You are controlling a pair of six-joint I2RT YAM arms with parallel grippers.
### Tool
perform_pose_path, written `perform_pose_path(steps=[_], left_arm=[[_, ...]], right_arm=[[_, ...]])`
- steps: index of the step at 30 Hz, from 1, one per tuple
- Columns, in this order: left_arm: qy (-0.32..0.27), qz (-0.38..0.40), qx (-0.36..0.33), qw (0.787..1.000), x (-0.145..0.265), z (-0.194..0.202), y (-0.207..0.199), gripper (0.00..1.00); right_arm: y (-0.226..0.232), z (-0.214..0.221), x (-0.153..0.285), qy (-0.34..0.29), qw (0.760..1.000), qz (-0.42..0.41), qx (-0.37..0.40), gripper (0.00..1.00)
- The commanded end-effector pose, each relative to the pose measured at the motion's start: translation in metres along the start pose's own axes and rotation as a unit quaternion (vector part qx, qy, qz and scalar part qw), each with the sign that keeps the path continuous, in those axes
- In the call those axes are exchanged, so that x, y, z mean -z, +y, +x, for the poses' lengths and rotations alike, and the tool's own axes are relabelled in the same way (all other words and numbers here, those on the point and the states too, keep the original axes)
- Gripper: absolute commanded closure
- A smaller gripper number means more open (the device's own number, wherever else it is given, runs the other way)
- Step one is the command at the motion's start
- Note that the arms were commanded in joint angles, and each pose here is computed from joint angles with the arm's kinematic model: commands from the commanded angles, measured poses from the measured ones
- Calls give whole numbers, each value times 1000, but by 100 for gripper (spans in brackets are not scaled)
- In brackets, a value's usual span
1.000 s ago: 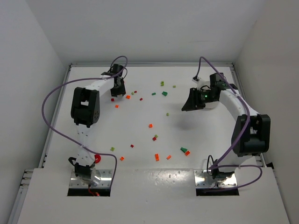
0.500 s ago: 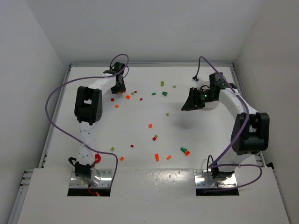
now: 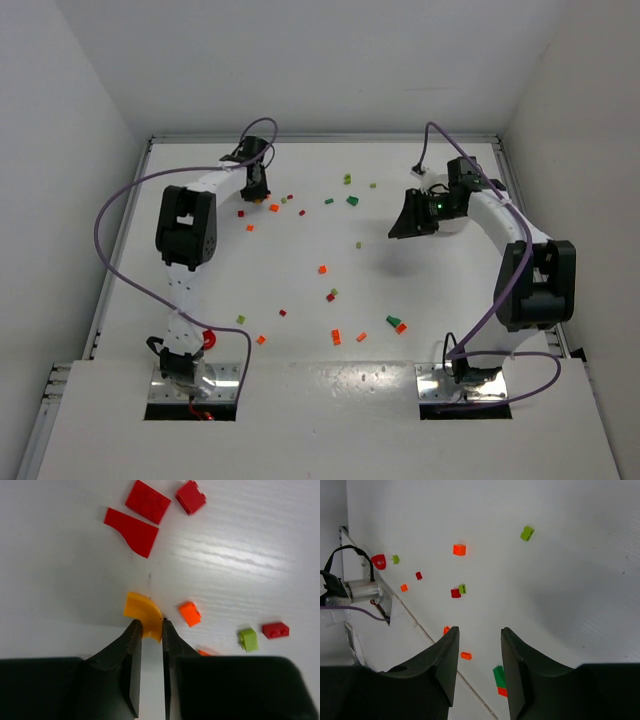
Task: Sort the legos into containers by color
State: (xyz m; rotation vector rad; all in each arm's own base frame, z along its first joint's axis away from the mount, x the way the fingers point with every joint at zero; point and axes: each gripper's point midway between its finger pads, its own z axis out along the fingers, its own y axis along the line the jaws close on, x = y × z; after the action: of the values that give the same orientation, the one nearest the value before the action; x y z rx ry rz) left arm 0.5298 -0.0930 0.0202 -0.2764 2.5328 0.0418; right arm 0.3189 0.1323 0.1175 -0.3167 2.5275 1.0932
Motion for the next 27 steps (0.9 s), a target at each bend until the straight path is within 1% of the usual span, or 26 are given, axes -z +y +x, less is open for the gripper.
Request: perform_pose_path(steps=[1,2,3,4,5,6,7,9,10,11,12,13,14,15,16,17,18,20,23,24,25,27], left_arm=[[34,67,-31,997,26,26,-22,100],[8,88,-37,995,45,13,-30,100],[1,97,-36,995,53,11,-32,100],[4,103,-47,994,61,17,-34,100],[-8,113,-46,993,71,12,-36,100],[-23,122,-57,991,81,8,-43,100],[-39,138,-70,987,102,7,-48,100],[-71,155,-81,982,123,1,-57,100],[-66,174,-99,978,130,17,-65,100],[-87,192,-106,972,152,11,-71,100],[-100,207,-121,966,162,13,-78,100],[-94,219,-139,961,167,29,-87,100],[-100,230,-149,957,175,33,-92,100],[-123,248,-157,948,193,29,-98,100],[-120,260,-179,941,198,46,-104,100],[-129,267,-189,936,204,49,-107,100],[-152,282,-200,926,219,46,-112,100],[-152,296,-220,917,226,65,-119,100],[-155,313,-242,905,233,77,-127,100],[-154,321,-252,900,236,82,-132,100],[-158,330,-259,894,243,84,-136,100],[-157,343,-276,884,247,89,-141,100]], right_arm=[[9,-3,3,-15,1000,-10,14,61],[11,2,2,-15,1000,-14,9,61],[13,1,3,-21,999,-18,15,61],[13,2,2,-22,1000,-19,3,61],[19,2,3,-25,999,-32,2,61],[20,0,3,-28,999,-37,5,61],[23,0,3,-28,999,-43,-1,61],[27,-3,4,-31,998,-52,-1,61],[29,-3,5,-31,998,-58,-1,61],[32,-3,5,-31,997,-65,-6,61],[35,-7,7,-39,997,-65,-3,59],[37,-10,7,-43,997,-71,-4,59],[40,-8,6,-42,996,-83,-16,57],[43,-12,7,-47,995,-91,-15,57],[47,-11,8,-46,994,-102,-19,54],[48,-9,2,-36,993,-110,-25,49],[50,-14,1,-38,992,-116,-29,48],[56,-16,-2,-31,989,-136,-42,47],[63,-26,-5,-26,985,-161,-47,45],[63,-25,-10,-20,985,-163,-53,43],[66,-31,-8,-27,984,-169,-42,42],[75,-33,-8,-21,980,-190,-46,40]])
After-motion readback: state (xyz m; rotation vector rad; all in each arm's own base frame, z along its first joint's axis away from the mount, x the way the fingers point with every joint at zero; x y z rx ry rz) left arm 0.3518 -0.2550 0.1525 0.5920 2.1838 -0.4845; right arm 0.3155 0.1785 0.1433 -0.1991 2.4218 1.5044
